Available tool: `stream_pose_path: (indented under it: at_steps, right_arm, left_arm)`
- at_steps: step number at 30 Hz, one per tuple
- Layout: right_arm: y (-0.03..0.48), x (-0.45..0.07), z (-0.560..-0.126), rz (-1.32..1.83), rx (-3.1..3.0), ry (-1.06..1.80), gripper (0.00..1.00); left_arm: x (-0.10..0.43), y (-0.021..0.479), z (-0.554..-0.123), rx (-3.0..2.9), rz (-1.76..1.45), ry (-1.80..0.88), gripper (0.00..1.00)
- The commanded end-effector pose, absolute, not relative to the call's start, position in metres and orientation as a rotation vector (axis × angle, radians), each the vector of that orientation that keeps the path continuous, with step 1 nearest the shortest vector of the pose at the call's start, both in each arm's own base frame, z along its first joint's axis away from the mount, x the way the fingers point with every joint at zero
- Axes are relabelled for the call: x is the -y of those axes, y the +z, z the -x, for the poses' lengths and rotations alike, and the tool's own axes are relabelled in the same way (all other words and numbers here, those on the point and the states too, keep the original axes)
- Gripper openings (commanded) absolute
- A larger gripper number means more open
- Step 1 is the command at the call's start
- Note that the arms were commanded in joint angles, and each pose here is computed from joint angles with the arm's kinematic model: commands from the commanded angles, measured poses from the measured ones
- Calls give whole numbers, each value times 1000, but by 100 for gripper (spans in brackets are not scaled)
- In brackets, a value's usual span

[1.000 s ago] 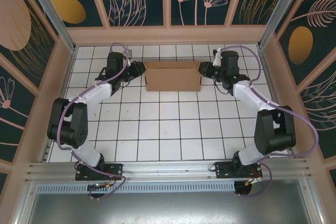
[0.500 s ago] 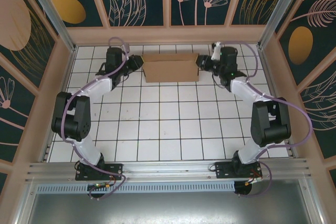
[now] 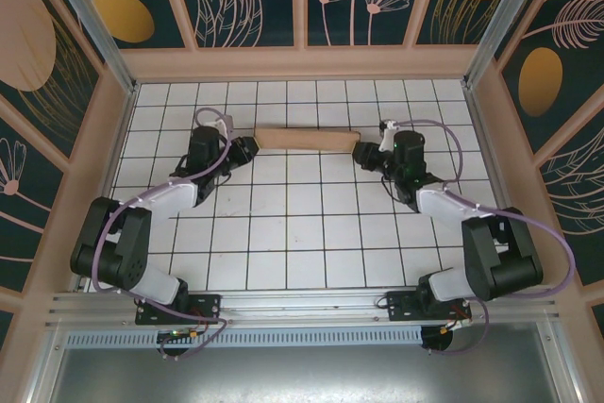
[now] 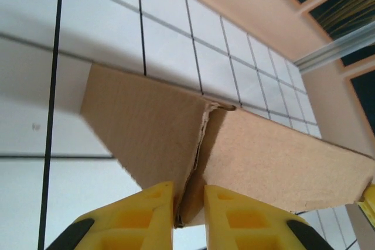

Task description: Fold the paper box

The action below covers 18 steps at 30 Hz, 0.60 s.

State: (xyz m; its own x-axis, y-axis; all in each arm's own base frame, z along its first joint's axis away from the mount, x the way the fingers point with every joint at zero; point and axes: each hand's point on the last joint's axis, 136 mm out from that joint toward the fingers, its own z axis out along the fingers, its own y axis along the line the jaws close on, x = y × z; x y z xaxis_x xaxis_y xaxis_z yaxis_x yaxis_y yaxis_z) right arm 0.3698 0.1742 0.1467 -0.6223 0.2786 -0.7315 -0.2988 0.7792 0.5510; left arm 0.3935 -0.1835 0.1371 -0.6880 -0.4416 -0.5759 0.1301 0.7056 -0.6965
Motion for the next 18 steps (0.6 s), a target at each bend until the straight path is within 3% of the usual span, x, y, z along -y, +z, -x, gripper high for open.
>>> stream_pose_path:
  at_steps: [1,4,8,13,18]
  right_arm:
    - [149,-193,-353,68,-2055,885,28]
    - [115,-191,-350,37,-2140,863,33]
    - [81,-185,-349,-7,-2242,814,48]
    - [97,-176,-350,-12,-2207,757,58]
    - [110,-173,-363,-40,-2208,762,58]
  left_arm:
    - [186,105,-367,-2230,290,-946,19]
    - [178,69,-356,-2289,362,-898,24]
    - [182,44,-347,-2341,414,-948,37]
    - [173,67,-351,-2299,362,-864,44]
    - [162,107,-367,-2200,294,-781,53]
